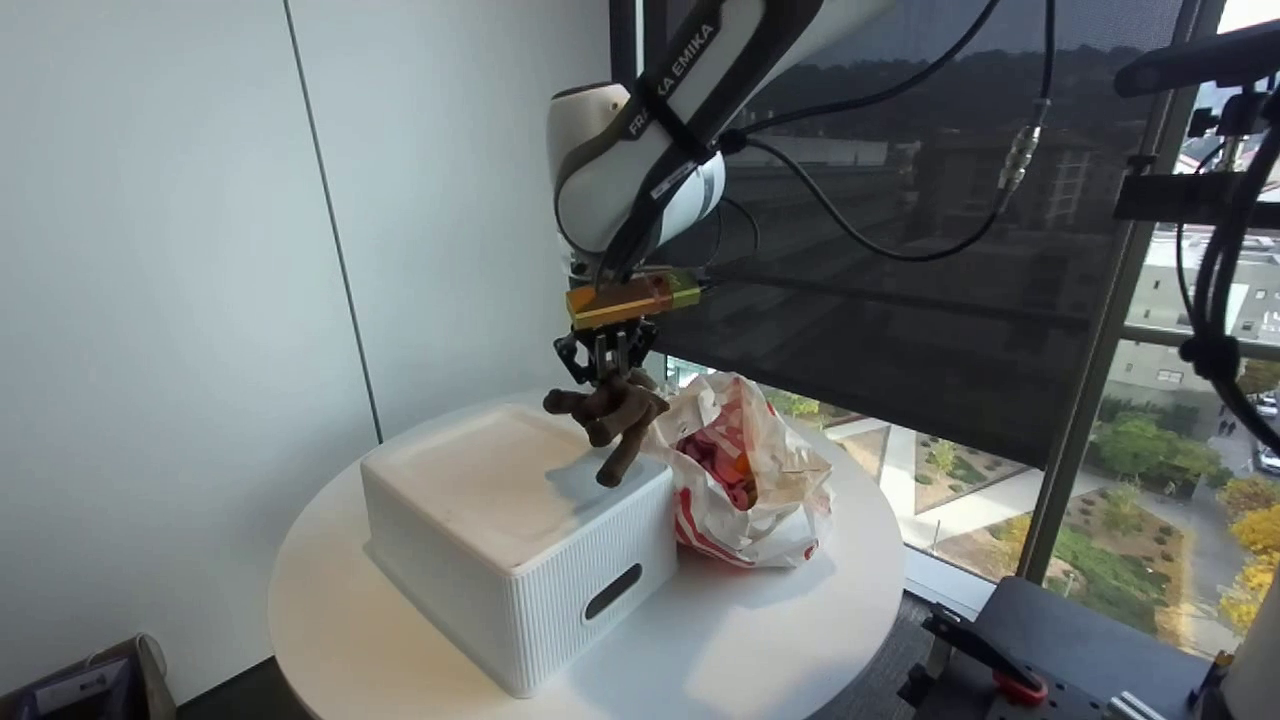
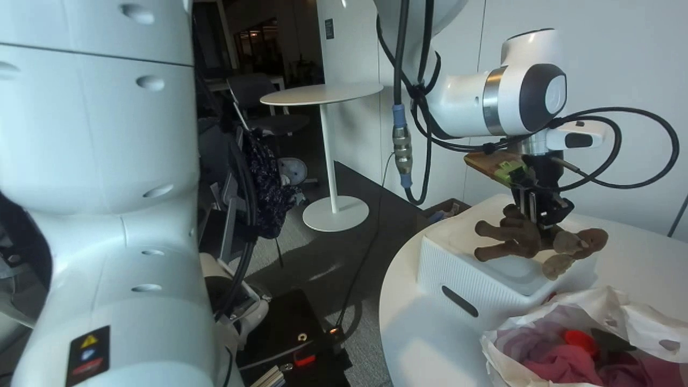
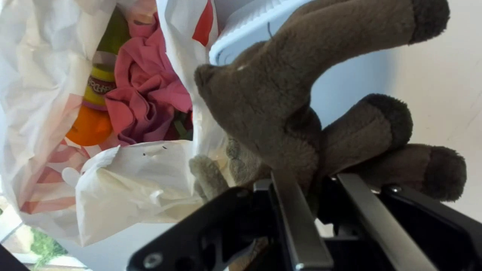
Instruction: Put the items in the plastic bag on the white basket
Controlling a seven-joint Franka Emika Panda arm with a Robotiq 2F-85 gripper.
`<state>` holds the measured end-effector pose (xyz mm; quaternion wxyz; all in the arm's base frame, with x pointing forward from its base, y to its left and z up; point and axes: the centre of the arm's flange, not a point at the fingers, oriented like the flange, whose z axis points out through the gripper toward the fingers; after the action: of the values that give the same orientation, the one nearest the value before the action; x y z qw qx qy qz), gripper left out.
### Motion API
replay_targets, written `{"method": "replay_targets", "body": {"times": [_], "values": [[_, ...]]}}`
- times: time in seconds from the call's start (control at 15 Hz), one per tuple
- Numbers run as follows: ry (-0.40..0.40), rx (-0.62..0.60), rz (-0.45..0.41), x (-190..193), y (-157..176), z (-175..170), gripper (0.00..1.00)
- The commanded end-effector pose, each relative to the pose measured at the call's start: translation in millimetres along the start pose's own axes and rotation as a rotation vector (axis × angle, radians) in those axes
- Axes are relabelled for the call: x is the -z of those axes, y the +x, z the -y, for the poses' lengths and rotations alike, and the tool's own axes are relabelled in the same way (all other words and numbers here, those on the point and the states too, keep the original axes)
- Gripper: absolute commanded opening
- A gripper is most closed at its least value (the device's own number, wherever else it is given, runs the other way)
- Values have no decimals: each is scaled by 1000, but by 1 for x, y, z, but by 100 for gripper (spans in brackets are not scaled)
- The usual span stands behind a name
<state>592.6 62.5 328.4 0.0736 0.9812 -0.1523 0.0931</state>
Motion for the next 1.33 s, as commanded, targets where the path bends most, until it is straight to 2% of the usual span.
{"method": "replay_targets", "body": {"times": [0.0, 0.2, 0.33, 0.67, 0.73, 0.8, 0.93, 1.27], "values": [[95, 88, 26, -27, 46, 39, 12], [137, 132, 22, -35, 60, 72, 12], [148, 148, -12, -36, 68, 96, 12], [135, 180, -69, -69, 74, 143, 12], [135, 179, -83, -77, 75, 149, 15], [138, 184, -81, -81, 74, 152, 40], [138, 177, -71, -77, 71, 151, 43], [133, 139, 0, -30, 58, 122, 80]]}}
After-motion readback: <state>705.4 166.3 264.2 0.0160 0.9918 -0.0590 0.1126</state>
